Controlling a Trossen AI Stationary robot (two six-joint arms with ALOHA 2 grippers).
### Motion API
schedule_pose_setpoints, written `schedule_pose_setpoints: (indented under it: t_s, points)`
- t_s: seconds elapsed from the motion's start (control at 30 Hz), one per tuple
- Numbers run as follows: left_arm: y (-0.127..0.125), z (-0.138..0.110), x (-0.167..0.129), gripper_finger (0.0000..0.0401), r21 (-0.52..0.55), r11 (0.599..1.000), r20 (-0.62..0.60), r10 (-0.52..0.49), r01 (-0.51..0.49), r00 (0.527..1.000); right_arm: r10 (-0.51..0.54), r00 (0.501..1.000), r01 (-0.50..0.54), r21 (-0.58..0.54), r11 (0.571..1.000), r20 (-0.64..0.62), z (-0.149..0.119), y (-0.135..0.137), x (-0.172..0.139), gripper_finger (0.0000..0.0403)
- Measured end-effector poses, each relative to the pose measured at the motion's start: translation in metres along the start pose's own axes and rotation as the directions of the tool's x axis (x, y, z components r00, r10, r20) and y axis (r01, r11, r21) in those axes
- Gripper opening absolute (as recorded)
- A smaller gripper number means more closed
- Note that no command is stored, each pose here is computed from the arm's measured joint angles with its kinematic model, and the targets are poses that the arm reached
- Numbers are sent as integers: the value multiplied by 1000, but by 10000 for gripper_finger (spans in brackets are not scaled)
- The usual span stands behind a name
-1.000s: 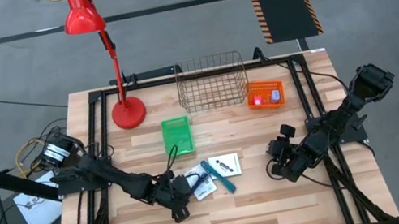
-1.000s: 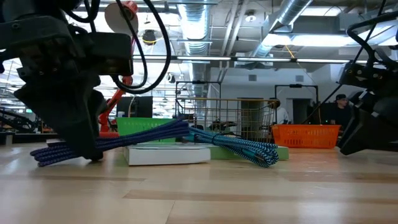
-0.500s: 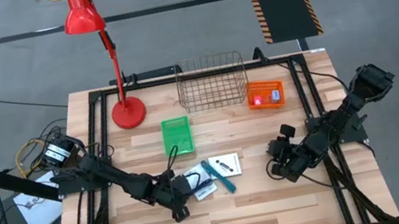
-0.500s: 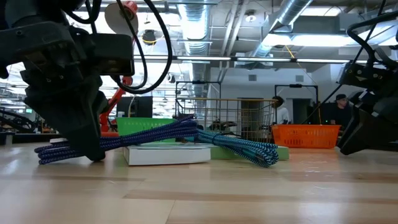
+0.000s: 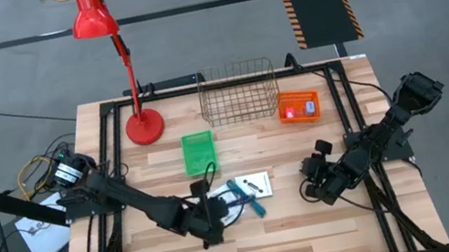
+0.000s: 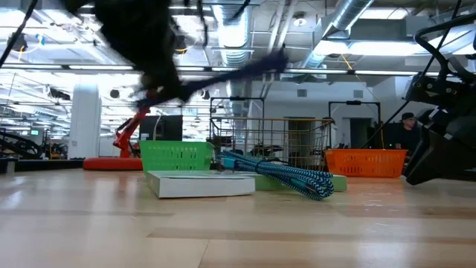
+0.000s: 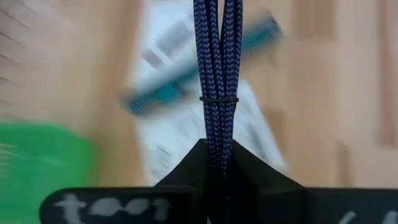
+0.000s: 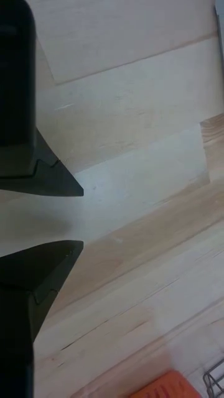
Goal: Pick and place items into bin
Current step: Put the blue charger cable into the wire basket
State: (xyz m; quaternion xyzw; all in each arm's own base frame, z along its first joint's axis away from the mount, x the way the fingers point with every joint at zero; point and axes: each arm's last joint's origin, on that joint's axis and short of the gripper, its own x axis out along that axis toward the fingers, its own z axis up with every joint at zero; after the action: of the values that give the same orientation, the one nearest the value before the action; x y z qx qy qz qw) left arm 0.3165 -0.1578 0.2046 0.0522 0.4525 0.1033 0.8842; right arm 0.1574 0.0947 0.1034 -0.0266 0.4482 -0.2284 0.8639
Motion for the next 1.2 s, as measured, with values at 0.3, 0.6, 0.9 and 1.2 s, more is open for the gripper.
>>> schedule_pose_setpoints:
  t_s: [0.3, 0.6, 0.9, 1.2]
  points:
    - [51, 67, -41, 24, 135, 878, 126, 444, -459, 887, 5, 1000, -5, -10, 1000, 4, 0, 1, 0, 119]
    - [139, 116, -42, 19, 195, 812, 87, 544, -550, 834, 5, 1000, -5, -10, 1000, 4, 0, 1, 0, 119]
    - [223, 126, -21, 15, 169, 865, 30, 474, -472, 880, 5, 1000, -4, -11, 1000, 3, 0, 1, 0, 119]
    - [270, 124, -6, 16, 145, 906, 82, 389, -397, 918, -4, 1000, 4, -22, 1000, -1, 1, -1, 1, 119]
